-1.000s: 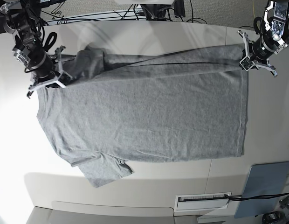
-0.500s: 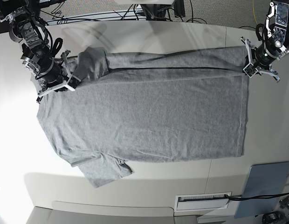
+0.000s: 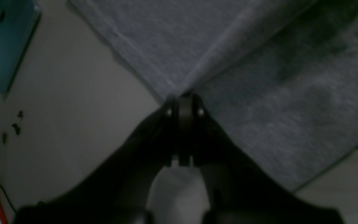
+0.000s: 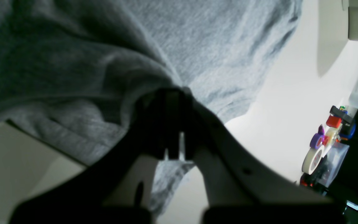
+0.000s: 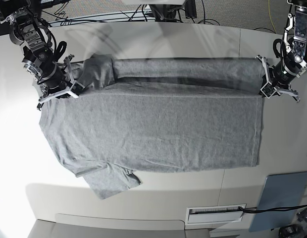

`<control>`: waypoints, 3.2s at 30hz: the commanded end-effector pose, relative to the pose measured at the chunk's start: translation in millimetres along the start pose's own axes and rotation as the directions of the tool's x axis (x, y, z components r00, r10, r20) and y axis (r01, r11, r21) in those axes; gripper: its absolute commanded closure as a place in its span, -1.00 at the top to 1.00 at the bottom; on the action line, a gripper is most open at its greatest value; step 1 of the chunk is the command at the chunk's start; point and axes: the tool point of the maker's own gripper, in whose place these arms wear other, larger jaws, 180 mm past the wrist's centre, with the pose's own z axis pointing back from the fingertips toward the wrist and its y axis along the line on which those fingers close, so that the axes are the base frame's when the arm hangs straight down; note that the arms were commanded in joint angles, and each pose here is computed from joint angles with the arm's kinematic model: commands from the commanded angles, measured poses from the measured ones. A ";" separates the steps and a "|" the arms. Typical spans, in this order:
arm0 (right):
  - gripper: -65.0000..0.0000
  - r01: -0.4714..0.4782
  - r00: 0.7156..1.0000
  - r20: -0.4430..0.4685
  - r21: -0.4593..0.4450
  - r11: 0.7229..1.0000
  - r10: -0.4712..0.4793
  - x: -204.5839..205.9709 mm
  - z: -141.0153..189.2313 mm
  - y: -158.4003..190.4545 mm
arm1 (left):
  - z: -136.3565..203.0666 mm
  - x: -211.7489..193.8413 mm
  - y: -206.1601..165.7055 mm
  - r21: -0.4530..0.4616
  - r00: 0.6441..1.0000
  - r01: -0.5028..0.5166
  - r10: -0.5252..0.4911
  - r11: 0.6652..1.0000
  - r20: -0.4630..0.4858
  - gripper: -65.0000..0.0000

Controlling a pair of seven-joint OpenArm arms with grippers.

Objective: Fold the T-shirt properly
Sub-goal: 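Lower the folded strip onto the shirt body with both grippers, then regrip the folded edge with both grippers, then drag the shirt toward the arms with both grippers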

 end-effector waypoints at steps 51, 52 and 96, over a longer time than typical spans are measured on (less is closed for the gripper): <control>-1.00 0.283 0.940 -0.096 -0.323 0.903 -0.329 -37.4 14.0 -32.9 | -7.9 27.9 -40.4 -0.137 0.878 -0.454 0.468 0.881 0.098 -1.00; -1.00 0.309 0.930 -0.092 -0.327 0.893 -0.356 -39.8 14.8 -30.0 | -9.8 30.1 -46.4 -0.143 0.867 -0.473 0.488 0.869 0.103 -1.00; -1.00 0.518 0.767 -0.346 -0.163 0.840 -0.540 -141.8 60.5 80.3 | 29.0 -51.7 -197.9 -0.238 0.734 -0.679 0.633 0.694 -0.247 -1.00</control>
